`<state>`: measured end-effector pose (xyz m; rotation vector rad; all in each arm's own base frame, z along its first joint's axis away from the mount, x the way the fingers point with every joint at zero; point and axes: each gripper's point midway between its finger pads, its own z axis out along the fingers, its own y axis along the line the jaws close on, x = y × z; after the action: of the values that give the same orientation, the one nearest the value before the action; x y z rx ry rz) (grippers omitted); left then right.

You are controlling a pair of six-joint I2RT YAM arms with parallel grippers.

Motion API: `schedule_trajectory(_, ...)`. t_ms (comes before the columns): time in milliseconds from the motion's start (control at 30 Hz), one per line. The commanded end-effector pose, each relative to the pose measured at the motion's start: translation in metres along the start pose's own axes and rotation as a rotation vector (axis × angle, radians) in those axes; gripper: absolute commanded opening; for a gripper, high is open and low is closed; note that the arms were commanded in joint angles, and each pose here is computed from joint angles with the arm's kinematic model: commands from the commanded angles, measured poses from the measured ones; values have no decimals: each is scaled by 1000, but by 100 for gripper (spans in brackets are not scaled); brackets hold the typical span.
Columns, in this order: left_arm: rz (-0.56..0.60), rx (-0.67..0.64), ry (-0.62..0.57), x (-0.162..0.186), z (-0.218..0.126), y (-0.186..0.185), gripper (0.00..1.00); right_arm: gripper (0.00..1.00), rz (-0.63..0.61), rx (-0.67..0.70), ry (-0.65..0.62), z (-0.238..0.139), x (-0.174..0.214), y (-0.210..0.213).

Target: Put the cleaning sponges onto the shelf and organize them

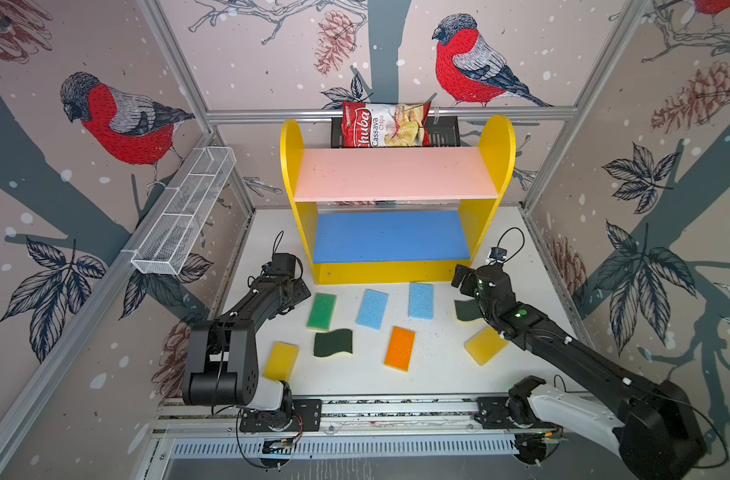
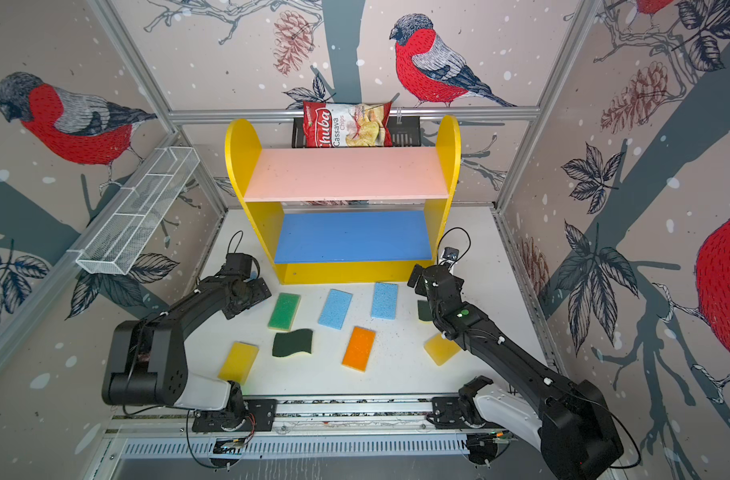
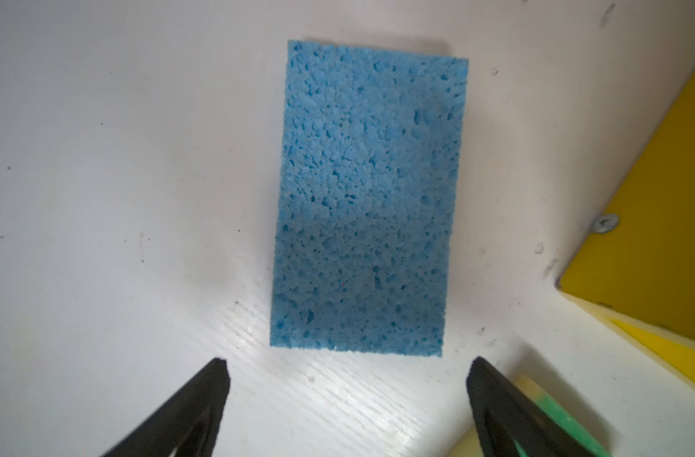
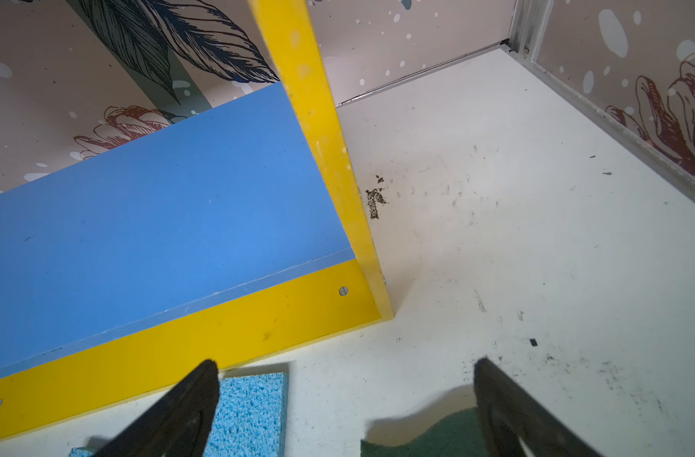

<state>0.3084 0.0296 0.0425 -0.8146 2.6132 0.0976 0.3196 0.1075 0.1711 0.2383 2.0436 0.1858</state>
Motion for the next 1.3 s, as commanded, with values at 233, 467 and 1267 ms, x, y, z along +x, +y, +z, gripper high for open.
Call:
schedule_trajectory(233, 17, 50, -42, -3, 3, -6, 96, 100, 13, 17, -32, -3, -6, -3)
schedule_trajectory(467, 34, 28, -25, -2, 12, -5, 95, 100, 18, 29, -29, -1, -5, -5)
schedule_trajectory(1267, 46, -40, -10, -3, 34, -1, 89, 99, 27, 51, 1, 2, 2, -8)
